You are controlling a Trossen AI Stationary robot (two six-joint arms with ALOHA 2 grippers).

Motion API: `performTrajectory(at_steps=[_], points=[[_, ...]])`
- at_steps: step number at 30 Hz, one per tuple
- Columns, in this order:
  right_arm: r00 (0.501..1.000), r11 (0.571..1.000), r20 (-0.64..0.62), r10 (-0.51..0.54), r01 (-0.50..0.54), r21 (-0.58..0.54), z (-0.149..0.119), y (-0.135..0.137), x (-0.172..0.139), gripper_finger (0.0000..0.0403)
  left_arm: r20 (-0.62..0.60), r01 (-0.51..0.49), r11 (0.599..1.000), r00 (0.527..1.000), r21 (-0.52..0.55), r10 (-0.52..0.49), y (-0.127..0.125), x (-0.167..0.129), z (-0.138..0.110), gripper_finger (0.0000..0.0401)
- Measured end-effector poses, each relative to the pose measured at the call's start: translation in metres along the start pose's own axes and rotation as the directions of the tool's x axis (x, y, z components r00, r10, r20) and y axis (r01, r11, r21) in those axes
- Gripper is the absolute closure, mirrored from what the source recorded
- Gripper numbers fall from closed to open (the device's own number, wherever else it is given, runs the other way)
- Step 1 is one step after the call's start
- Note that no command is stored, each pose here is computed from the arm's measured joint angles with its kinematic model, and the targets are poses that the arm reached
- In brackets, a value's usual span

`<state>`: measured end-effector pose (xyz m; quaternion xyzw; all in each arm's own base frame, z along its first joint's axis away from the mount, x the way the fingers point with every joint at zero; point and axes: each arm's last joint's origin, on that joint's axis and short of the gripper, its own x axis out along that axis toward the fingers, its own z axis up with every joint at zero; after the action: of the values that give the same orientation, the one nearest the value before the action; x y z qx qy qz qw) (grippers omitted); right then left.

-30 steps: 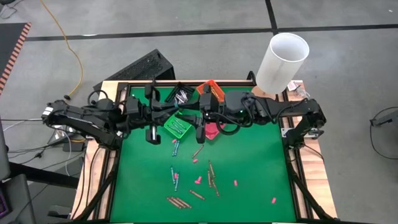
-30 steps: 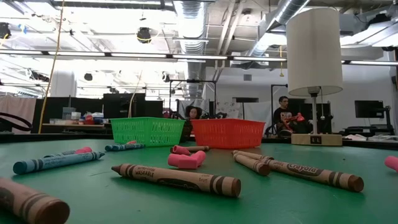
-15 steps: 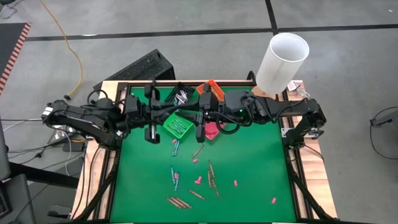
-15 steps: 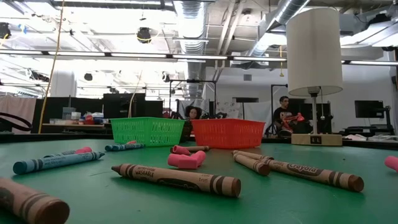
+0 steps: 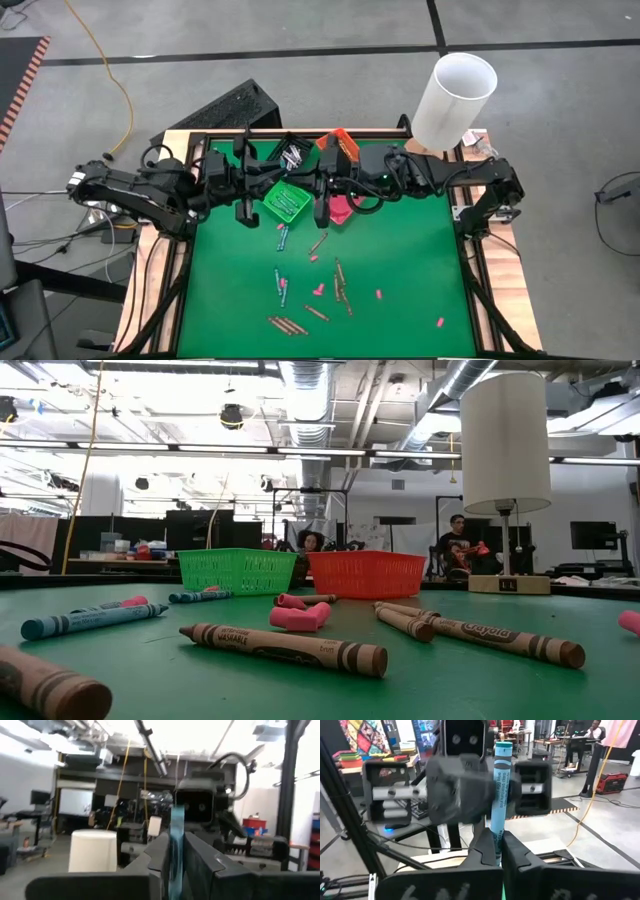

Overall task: Sort crayons
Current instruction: Put the blue crayon into the bin

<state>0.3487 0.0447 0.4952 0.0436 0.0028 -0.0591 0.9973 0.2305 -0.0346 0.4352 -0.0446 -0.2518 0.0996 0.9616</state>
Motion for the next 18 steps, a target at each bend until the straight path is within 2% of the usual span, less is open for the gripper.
performTrajectory(at_steps=[3, 10, 14, 18], points=[[1.0, 1.0, 0.007, -0.014, 0.014, 0.022, 0.001, -0.001, 0.0, 0.04, -0.023, -0.011, 1.0, 1.0, -0.01, 0.011, 0.0, 0.0, -0.002, 0.0341], [0.989, 0.989, 0.0, -0.147, 0.147, 0.032, -0.001, -0.009, 0.001, 0.0402, -0.077, -0.08, 0.997, 0.994, 0.011, 0.081, 0.001, -0.001, -0.007, 0.0292], [0.972, 0.972, -0.045, -0.229, 0.23, 0.043, -0.004, -0.024, 0.003, 0.0402, -0.14, -0.121, 0.992, 0.982, 0.032, 0.125, 0.002, -0.003, -0.011, 0.0261], [0.944, 0.948, -0.138, -0.3, 0.31, 0.066, -0.012, -0.047, 0.004, 0.0402, -0.258, -0.184, 0.982, 0.948, 0.03, 0.186, 0.005, -0.008, -0.023, 0.0238]])
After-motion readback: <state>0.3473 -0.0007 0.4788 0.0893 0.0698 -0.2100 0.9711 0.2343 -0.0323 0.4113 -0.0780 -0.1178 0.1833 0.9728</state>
